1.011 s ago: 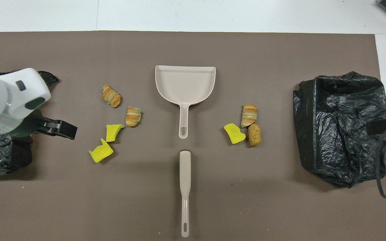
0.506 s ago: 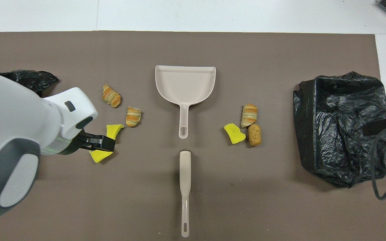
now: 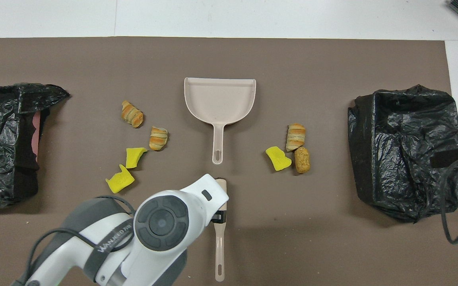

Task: Sweep and dump trash in bin
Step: 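Grasp the brush with the left gripper while the right gripper grasps the dustpan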

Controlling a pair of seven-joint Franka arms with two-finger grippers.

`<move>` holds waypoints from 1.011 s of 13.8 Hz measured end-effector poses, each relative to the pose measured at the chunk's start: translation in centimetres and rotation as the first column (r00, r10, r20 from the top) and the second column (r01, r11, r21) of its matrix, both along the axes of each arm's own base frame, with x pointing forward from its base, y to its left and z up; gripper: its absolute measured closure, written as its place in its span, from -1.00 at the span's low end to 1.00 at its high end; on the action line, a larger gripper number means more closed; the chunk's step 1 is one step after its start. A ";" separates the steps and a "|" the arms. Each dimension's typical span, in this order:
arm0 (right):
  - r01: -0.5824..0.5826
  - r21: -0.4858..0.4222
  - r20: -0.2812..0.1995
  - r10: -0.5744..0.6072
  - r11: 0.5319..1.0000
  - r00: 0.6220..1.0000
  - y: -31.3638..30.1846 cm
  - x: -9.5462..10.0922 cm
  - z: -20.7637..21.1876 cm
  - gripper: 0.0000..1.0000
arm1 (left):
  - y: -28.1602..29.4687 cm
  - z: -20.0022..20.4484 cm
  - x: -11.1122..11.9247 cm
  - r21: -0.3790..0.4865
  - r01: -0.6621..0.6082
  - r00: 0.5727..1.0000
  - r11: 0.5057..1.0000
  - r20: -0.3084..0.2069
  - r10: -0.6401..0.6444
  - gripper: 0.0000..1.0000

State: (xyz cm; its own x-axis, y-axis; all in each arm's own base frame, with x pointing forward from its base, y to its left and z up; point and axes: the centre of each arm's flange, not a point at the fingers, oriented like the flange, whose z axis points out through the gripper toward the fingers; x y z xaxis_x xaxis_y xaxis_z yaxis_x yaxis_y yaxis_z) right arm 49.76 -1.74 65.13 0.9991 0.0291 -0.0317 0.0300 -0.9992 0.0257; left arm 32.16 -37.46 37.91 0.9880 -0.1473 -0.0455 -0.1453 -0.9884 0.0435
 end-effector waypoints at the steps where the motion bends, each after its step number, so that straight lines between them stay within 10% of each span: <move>1: 0.000 0.000 -0.001 0.000 1.000 1.000 0.0 0.0 0.0 -1.00 | -0.3 -0.7 -0.6 -0.004 -0.003 1.000 1.000 -0.012 0.003 -1.00; 8: 0.002 0.001 -0.002 -0.002 1.000 1.000 -0.1 -0.3 0.0 -1.00 | -1.8 -3.1 -2.5 -0.026 -0.027 0.996 0.999 -0.086 0.025 -0.99; 14: 0.002 0.001 -0.005 -0.002 1.000 1.000 -0.1 -0.3 -0.1 -1.00 | -2.3 -3.2 -3.3 -0.036 -0.034 0.994 0.999 -0.108 0.029 0.49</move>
State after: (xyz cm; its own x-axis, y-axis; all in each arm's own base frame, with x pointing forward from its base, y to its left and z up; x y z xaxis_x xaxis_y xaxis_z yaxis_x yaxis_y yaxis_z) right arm 49.42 -1.85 65.07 0.9990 0.0274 -0.0363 0.0283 -0.9993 0.0244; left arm 28.89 -39.73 34.68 0.9819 -0.1198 -0.1466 -0.1066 -0.9898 0.0947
